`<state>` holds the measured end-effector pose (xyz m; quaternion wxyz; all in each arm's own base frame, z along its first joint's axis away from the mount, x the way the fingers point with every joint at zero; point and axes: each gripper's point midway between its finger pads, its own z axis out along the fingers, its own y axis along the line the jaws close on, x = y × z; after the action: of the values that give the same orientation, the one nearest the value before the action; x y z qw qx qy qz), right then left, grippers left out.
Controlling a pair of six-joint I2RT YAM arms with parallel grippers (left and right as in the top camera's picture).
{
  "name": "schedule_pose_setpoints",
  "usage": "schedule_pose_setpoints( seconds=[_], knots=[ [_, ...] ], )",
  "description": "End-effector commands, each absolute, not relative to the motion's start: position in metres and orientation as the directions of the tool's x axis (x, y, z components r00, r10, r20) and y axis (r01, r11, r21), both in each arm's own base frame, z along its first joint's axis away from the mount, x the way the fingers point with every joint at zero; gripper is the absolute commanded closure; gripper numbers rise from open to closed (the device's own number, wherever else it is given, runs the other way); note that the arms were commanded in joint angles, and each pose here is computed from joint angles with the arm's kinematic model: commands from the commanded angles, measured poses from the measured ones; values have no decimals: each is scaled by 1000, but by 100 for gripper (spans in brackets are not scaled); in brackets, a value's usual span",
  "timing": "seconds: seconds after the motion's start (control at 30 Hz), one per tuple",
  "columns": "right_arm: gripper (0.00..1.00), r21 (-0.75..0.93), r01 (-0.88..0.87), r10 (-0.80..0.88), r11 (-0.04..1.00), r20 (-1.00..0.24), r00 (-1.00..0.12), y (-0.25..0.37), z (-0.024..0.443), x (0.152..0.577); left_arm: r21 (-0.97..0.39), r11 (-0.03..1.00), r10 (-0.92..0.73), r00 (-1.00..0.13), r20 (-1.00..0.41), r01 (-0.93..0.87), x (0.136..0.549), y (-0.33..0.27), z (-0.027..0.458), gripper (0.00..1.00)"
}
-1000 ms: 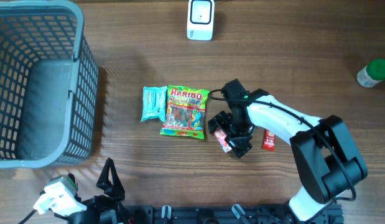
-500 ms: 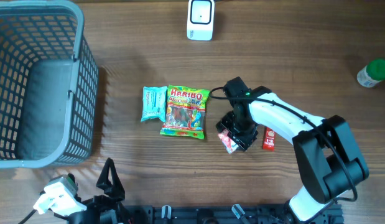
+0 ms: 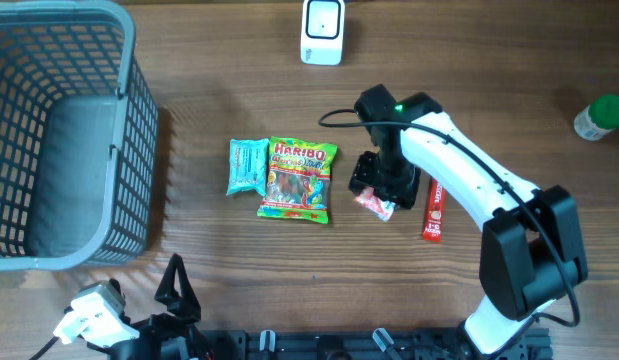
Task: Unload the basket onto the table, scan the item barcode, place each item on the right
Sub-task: 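Grasp the red Kleenex tissue packet with the right gripper, then hold the tissue packet under the white scanner, turning it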
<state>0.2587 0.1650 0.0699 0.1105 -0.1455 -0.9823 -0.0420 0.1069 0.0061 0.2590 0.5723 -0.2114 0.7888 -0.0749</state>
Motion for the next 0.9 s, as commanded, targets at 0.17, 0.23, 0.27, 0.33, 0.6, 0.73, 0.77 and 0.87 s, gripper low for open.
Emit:
schedule_pose_setpoints(
  seconds=[0.17,0.23,0.27,0.33,0.6,0.73,0.77,0.87],
  knots=[
    [26,397,193,-57,897,538,-841,215,116,198,-364,898,-422,-248,-872,-249,106,7,259,0],
    [26,395,209,-54,895,559,-827,215,119,194,-364,898,-422,-248,-872,-249,106,7,259,0],
    [26,388,203,-52,899,555,-830,214,118,194,-364,898,-422,-248,-872,-249,106,7,259,0],
    [25,356,139,-48,924,468,-882,206,104,211,-364,898,-422,-248,-872,-249,106,7,259,0],
    [25,205,111,184,973,-384,-905,189,92,406,-364,898,-422,-248,-872,-249,106,7,259,0],
    [22,221,19,164,975,-665,-729,199,137,470,-364,898,-422,-248,-872,-249,106,7,259,0],
    [22,234,-19,159,972,-717,-678,205,151,482,-364,898,-422,-248,-872,-249,106,7,259,0],
    [24,270,-33,210,962,-815,-540,209,185,508,-364,898,-422,-248,-872,-249,106,7,259,0]
  ],
)
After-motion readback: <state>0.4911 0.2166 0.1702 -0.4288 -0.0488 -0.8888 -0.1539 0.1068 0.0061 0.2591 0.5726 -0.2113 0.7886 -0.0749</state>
